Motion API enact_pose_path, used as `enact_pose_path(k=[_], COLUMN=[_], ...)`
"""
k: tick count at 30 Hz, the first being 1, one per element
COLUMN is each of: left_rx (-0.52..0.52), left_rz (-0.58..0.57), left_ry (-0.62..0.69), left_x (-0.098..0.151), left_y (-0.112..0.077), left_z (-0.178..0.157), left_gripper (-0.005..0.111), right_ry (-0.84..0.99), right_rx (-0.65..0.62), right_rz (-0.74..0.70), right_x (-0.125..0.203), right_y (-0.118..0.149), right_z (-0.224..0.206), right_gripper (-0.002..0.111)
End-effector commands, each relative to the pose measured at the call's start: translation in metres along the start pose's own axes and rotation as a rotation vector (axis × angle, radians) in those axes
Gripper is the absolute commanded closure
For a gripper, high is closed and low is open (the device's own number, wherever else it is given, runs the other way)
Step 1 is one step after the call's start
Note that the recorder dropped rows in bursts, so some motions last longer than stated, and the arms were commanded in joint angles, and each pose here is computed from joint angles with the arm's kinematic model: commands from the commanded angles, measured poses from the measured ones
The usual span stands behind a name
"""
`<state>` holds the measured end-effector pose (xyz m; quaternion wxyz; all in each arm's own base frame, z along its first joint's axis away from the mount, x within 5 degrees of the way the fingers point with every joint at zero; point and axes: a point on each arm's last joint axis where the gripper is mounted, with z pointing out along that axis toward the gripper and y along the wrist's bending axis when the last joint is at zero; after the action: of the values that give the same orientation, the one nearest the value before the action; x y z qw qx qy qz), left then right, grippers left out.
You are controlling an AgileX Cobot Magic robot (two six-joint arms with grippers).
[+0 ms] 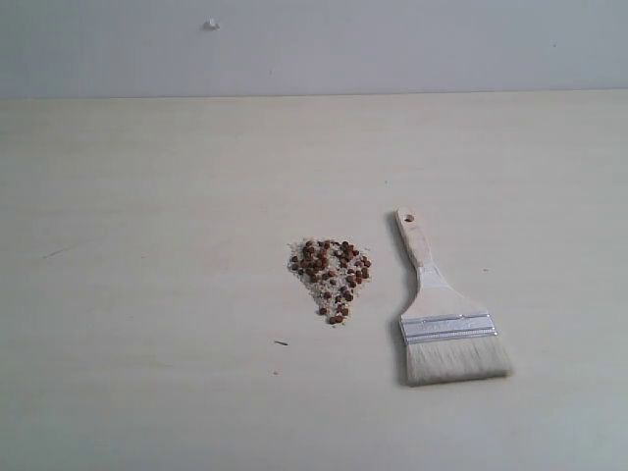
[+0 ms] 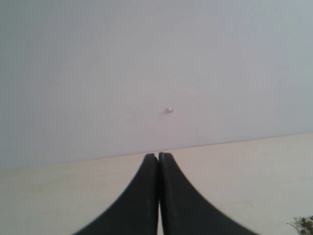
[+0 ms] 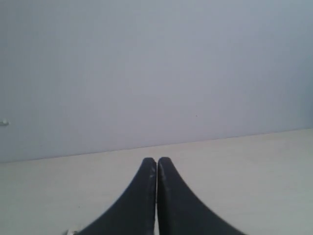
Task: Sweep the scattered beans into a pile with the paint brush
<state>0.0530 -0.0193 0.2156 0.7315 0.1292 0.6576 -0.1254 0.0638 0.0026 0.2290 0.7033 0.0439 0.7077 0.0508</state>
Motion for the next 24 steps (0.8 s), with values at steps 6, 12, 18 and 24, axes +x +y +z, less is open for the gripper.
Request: enact_pose_path(k=[6, 12, 18, 24], left_rx=[0.003, 0.003, 0.003, 0.003], left_rz=[-0.006, -0.006, -0.006, -0.006], left_ry=[-0.004, -0.004, -0.004, -0.004], left_x=[0.001, 0.001, 0.001, 0.001], left_y=[0.0, 0.0, 0.0, 0.0], left_z=[0.0, 0.0, 0.0, 0.0], left_gripper=[0.107, 0.107, 0.107, 0.107], right_ry=[0.131, 0.172, 0.194, 0.191], right_rx=[0.034, 0.066, 0.064, 0.063], right_rz=[-0.142, -0.1, -0.1, -0.094], right_x=[0.014, 0.038, 0.041, 0.041], right_y=[-0.004, -0.01, -0.009, -0.009], right_z=[-0.001, -0.005, -0.009, -0.009], right_gripper=[0.108, 0.108, 0.108, 0.108])
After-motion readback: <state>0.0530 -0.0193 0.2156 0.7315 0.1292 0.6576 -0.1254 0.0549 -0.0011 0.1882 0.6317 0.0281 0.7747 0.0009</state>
